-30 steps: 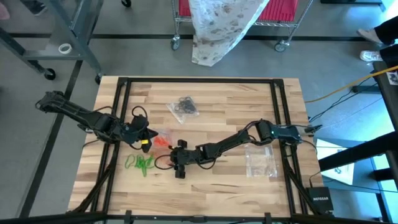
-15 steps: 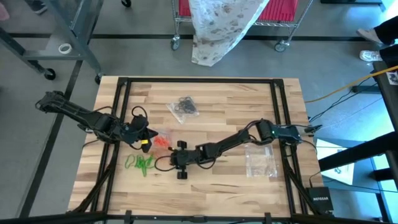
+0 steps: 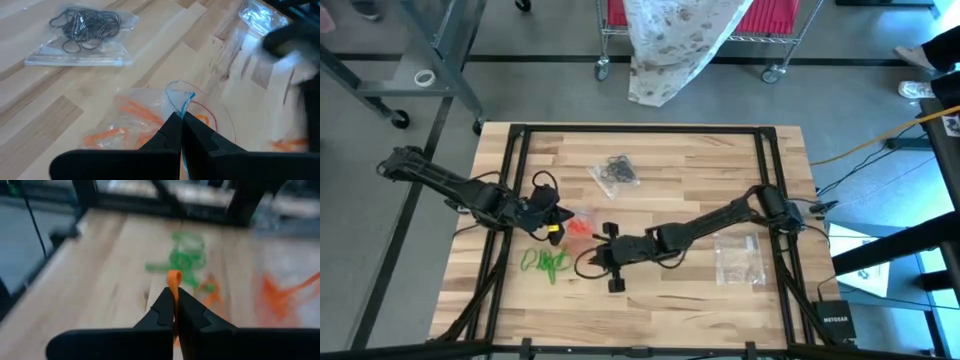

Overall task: Sort rubber bands
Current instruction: Put the orange rubber band into the transparent zip bag

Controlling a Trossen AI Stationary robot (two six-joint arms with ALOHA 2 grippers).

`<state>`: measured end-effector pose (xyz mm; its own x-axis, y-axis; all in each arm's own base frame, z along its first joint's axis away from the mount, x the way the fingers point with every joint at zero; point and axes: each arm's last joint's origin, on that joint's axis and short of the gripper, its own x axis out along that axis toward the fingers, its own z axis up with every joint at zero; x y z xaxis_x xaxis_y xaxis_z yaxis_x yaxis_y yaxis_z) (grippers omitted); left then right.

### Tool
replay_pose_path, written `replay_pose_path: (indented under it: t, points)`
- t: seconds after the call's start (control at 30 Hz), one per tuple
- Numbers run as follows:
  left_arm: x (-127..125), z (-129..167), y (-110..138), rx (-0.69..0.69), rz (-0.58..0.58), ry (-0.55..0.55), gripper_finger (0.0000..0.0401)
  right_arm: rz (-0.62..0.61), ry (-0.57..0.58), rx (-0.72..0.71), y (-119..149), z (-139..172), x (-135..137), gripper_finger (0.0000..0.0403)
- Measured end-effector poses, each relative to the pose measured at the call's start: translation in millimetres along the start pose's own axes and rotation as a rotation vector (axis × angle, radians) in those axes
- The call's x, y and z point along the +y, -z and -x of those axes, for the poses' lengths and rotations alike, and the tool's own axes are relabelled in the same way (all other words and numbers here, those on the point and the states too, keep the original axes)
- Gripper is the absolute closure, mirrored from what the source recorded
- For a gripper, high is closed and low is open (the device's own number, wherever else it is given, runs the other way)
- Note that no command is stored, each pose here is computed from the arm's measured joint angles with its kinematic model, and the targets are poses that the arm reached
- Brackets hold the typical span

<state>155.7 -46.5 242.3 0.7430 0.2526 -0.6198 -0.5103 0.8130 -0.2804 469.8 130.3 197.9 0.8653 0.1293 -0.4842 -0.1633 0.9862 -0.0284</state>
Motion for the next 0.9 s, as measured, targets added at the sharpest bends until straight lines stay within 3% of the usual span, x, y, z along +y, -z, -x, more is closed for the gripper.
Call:
replay_pose_path:
  t: [0.2, 0.4, 0.6, 0.9]
  points:
    - [-6, -9, 2, 0.009, 0.001, -0.010, 0.0401, -0.049, 0.127, -0.148, -32, 20, -23, 0.0396]
    - [-15, -12, -4, -0.042, 0.026, 0.062, 0.0401, -0.130, 0.137, -0.171, -32, 18, -41, 0.0396]
    - [-16, -12, -4, -0.042, 0.024, 0.068, 0.0401, -0.178, 0.151, -0.145, -28, 15, -47, 0.0387]
    - [-16, -12, -4, -0.038, 0.029, 0.079, 0.0401, -0.146, 0.172, -0.063, -21, 17, -47, 0.0246]
